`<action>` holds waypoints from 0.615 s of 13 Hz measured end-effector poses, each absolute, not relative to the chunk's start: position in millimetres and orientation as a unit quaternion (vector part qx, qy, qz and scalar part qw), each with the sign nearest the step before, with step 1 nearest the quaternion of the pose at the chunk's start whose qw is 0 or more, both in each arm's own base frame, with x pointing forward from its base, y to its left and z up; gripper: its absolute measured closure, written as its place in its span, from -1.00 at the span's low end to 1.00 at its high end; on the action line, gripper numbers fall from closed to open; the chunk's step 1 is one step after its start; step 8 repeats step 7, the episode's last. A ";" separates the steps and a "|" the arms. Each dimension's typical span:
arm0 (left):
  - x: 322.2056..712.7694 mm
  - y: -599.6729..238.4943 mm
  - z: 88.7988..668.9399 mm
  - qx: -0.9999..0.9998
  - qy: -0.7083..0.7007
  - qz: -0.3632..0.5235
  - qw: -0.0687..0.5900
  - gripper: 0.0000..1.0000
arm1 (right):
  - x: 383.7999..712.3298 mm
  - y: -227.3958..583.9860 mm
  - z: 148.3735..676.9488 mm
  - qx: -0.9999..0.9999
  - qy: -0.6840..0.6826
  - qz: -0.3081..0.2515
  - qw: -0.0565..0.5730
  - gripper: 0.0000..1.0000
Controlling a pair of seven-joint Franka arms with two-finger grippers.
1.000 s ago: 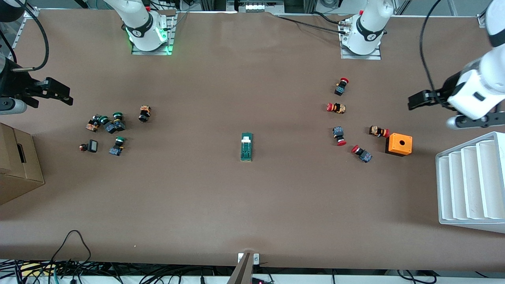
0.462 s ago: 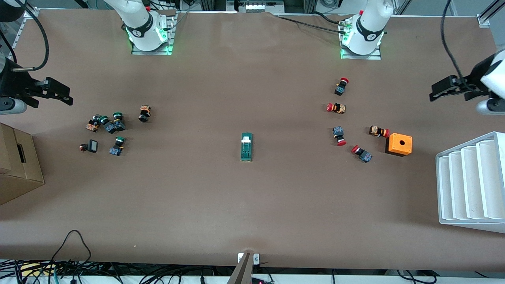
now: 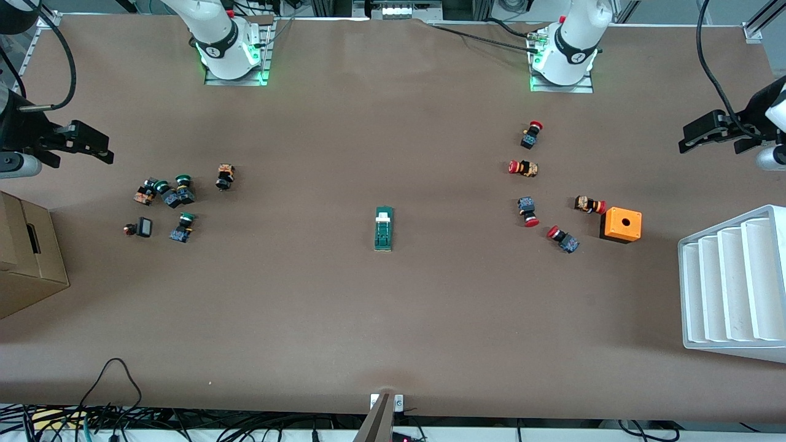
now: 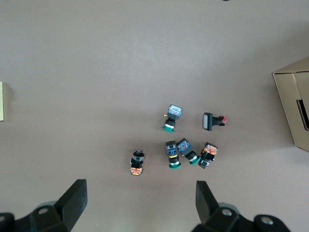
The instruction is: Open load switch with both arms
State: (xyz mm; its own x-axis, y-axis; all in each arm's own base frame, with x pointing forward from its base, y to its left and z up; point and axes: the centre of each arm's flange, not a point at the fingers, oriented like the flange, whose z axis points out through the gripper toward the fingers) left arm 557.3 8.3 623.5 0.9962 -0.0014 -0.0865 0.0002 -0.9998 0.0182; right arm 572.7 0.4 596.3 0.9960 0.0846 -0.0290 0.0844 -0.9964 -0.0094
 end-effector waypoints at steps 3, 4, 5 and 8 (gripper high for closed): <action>556.3 6.3 625.4 0.999 -0.002 -0.042 0.009 -1.00 | 572.7 0.4 596.3 -0.999 -0.042 0.015 0.004 -0.99; 556.2 6.6 625.5 0.999 -0.002 -0.042 0.009 -1.00 | 572.7 0.4 596.3 -0.999 -0.042 0.015 0.004 -0.99; 556.2 6.7 625.6 0.999 -0.002 -0.041 0.009 -1.00 | 572.7 0.4 596.3 -0.999 -0.042 0.015 0.004 -0.99; 556.1 6.3 625.7 0.999 -0.003 -0.041 0.009 -1.00 | 572.7 0.4 596.3 -0.999 -0.042 0.015 0.004 -0.99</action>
